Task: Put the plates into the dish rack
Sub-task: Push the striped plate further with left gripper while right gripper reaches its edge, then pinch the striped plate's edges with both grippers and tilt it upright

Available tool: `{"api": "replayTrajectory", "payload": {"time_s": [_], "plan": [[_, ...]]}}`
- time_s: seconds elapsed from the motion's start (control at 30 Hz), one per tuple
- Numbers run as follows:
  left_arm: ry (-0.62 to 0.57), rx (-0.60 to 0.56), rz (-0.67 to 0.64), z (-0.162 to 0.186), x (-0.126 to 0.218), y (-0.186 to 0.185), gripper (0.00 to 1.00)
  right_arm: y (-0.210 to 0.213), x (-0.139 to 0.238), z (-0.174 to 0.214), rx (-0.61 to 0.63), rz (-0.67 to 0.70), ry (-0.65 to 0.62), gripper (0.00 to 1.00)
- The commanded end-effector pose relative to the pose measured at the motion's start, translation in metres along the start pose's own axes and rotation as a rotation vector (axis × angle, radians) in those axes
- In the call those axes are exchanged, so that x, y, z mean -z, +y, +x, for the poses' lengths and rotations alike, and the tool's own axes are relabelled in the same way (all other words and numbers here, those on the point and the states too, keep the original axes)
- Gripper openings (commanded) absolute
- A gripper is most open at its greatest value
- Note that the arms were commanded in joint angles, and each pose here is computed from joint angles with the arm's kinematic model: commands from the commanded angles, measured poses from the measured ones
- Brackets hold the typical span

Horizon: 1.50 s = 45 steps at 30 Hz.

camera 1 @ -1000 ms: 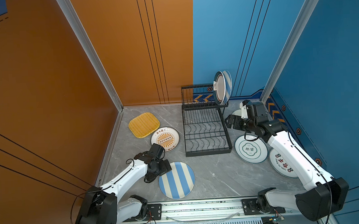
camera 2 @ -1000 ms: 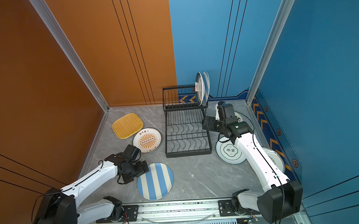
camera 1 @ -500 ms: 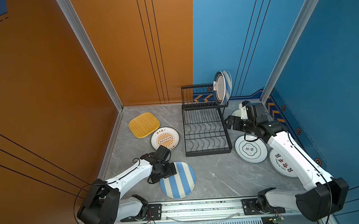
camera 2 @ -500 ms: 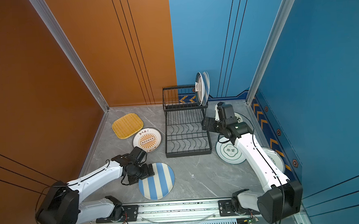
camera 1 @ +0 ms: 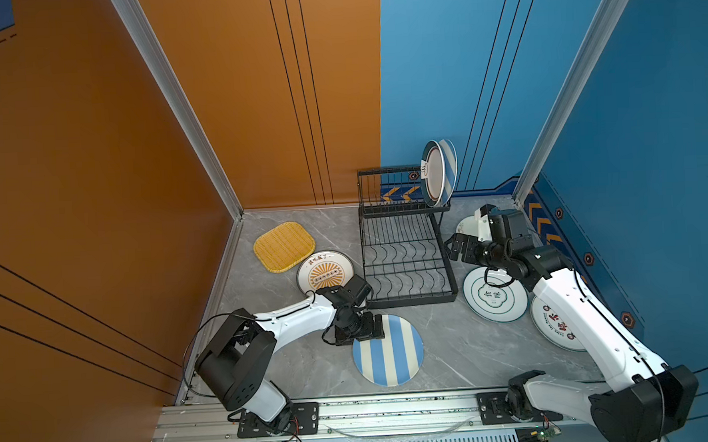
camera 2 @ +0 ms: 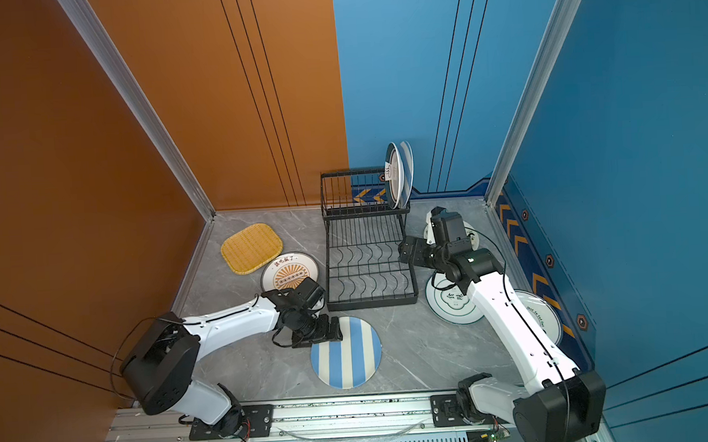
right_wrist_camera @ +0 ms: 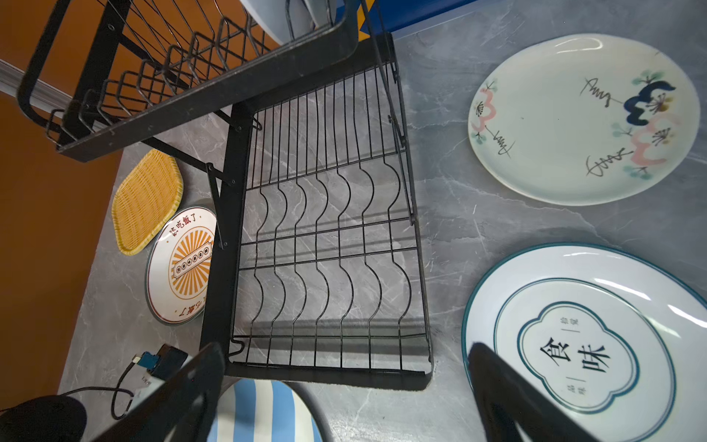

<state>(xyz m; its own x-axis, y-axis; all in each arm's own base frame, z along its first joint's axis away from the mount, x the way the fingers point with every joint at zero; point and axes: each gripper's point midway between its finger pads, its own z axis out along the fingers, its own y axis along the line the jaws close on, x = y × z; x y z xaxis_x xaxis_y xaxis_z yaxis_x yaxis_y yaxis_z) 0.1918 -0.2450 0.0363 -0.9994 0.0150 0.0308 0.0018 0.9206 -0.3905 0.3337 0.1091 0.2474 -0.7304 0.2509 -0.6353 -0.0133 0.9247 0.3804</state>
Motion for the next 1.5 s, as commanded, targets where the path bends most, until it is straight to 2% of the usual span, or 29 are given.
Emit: {"api": "replayTrajectory", "payload": {"time_s": [0.0, 0.23, 0.53, 0.7, 0.83, 1.03, 1.07, 1.2, 1.47], "plan": [[0.073, -0.062, 0.053, 0.01, -0.009, -0.017, 0.98, -0.002, 0.0, 0.021, -0.024, -0.005, 0.065, 1.0], [0.058, -0.042, 0.043, 0.011, -0.005, -0.005, 0.98, 0.011, -0.013, 0.07, -0.012, -0.095, 0.232, 1.0], [-0.05, 0.025, -0.008, 0.021, 0.01, 0.021, 0.98, 0.025, -0.017, 0.15, 0.022, -0.197, 0.441, 1.0], [-0.072, 0.042, 0.053, 0.025, 0.006, 0.02, 1.0, 0.029, -0.025, 0.194, -0.009, -0.265, 0.553, 1.0], [-0.067, 0.014, 0.081, 0.027, -0.002, 0.011, 0.94, 0.026, -0.034, 0.224, -0.019, -0.281, 0.635, 0.96], [-0.075, 0.023, 0.097, 0.025, -0.011, 0.008, 0.87, 0.023, -0.048, 0.247, -0.03, -0.287, 0.667, 0.85], [-0.074, 0.024, 0.096, 0.026, -0.012, 0.009, 0.82, 0.021, -0.05, 0.251, -0.03, -0.281, 0.676, 0.84], [-0.069, 0.024, 0.093, 0.03, -0.015, 0.011, 0.75, 0.015, -0.054, 0.262, -0.028, -0.271, 0.697, 0.79], [-0.037, 0.019, 0.072, 0.041, -0.023, 0.014, 0.69, 0.008, -0.058, 0.278, -0.039, -0.263, 0.748, 0.72]]}}
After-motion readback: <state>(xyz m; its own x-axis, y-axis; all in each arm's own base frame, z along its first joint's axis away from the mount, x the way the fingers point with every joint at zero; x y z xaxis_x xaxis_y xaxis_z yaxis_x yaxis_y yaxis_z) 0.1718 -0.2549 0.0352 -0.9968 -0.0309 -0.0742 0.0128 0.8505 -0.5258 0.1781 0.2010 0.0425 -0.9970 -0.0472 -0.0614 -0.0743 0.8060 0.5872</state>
